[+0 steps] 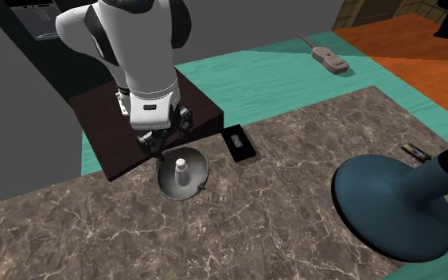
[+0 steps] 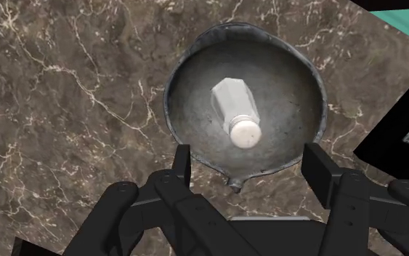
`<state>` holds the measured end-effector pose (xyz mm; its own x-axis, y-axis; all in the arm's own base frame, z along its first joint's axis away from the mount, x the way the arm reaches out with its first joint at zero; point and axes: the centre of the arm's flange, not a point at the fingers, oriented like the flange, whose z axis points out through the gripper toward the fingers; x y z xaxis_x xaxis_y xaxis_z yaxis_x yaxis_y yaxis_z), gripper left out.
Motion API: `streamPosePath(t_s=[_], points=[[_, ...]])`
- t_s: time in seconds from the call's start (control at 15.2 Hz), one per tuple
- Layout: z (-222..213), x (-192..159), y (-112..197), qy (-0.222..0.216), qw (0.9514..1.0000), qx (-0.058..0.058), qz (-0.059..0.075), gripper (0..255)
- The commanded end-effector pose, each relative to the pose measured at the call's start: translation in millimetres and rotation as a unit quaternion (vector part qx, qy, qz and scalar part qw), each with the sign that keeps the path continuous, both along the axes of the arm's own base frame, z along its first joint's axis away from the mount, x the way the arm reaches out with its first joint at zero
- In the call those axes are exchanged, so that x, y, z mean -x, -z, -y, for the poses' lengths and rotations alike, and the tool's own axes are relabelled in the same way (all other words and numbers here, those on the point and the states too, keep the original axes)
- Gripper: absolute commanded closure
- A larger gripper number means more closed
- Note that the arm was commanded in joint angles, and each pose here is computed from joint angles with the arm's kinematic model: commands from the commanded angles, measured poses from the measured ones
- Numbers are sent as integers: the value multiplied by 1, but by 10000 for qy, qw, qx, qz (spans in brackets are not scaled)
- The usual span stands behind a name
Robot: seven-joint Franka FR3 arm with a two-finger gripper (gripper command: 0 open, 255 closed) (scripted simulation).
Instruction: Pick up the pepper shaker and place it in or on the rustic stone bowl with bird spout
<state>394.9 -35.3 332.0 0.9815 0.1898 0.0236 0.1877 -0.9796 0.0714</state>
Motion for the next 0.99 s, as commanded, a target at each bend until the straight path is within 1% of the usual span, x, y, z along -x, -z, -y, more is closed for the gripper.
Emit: streamPosePath(t_s=[0.0, 0.2, 0.46, 0.92], points=[[0, 0, 0, 0, 10000, 0, 0, 0], [0, 0, 0, 0, 10000, 0, 0, 0], [-3, 2, -50, 0, 10000, 0, 0, 0], [-3, 2, -50, 0, 10000, 0, 0, 0]])
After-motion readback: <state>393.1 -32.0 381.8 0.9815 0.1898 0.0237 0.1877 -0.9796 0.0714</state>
